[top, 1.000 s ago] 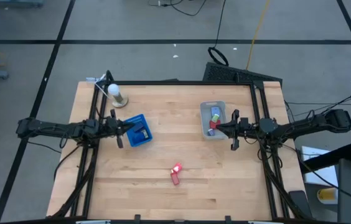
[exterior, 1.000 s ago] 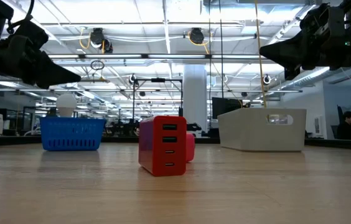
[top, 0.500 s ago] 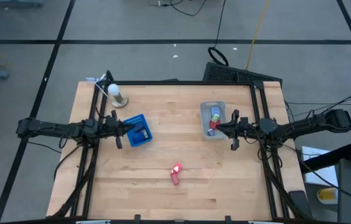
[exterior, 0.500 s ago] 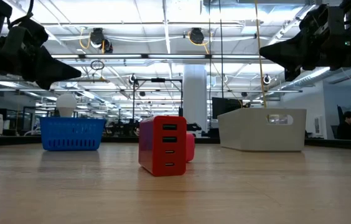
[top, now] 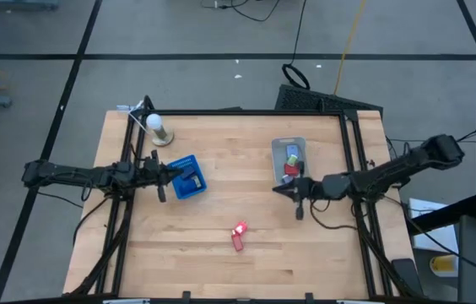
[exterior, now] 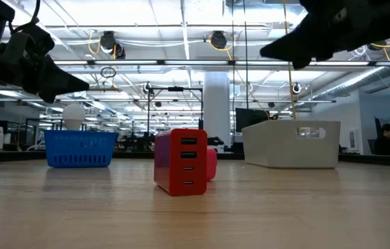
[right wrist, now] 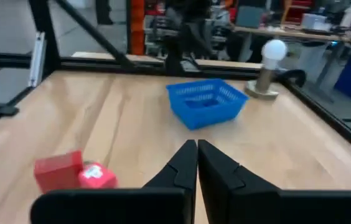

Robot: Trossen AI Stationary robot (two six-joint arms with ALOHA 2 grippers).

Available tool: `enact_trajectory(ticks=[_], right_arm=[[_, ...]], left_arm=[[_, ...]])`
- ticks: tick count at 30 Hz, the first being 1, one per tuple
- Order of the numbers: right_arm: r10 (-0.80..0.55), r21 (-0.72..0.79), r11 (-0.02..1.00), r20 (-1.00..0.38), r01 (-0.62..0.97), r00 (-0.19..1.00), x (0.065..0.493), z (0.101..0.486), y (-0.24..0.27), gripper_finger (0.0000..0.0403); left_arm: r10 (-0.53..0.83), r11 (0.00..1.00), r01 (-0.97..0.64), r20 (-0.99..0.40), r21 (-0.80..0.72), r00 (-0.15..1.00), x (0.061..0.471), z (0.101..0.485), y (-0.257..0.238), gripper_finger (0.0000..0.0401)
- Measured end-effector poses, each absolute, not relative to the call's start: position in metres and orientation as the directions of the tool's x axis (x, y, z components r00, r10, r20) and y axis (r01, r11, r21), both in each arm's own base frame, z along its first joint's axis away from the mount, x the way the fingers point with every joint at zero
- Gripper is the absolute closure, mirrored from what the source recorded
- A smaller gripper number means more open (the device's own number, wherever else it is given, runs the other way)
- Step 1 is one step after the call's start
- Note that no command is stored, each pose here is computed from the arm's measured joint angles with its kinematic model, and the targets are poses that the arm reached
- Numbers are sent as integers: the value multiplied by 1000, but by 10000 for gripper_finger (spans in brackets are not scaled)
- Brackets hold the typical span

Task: Pick & Place Office items
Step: Put the pink charger adapter into the grey bin

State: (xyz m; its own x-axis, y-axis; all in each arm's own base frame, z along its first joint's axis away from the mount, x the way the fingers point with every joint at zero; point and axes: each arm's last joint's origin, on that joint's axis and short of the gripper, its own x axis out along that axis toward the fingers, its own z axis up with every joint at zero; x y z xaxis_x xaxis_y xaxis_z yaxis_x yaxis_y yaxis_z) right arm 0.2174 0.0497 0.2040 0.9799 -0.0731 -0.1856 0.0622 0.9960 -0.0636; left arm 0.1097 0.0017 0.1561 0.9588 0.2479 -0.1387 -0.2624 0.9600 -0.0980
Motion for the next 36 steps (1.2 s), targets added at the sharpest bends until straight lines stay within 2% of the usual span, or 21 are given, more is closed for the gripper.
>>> enact_trajectory(ticks=[4,7,12,17,20,28,36], right_arm=[[-64,-104,994,-261,38,963,240,203,60,382],[-60,-118,993,-310,24,949,260,209,68,353],[-39,-106,994,-432,-8,901,291,205,78,269],[79,-96,985,-472,-140,878,314,201,89,183],[129,-93,977,-467,-194,875,325,200,93,153],[210,-92,949,-526,-301,824,342,178,98,148],[226,-150,916,-573,-371,788,354,156,103,145]], left_arm=[[240,962,-256,-150,-96,959,110,155,1,391],[240,963,-254,-148,-92,960,110,156,1,391],[238,965,-251,-148,-77,960,110,156,1,391],[242,965,-253,-149,-65,959,110,156,2,391],[243,965,-255,-149,-65,959,110,156,2,391],[244,965,-255,-149,-65,958,109,156,2,391],[244,964,-256,-149,-65,958,109,155,2,391]])
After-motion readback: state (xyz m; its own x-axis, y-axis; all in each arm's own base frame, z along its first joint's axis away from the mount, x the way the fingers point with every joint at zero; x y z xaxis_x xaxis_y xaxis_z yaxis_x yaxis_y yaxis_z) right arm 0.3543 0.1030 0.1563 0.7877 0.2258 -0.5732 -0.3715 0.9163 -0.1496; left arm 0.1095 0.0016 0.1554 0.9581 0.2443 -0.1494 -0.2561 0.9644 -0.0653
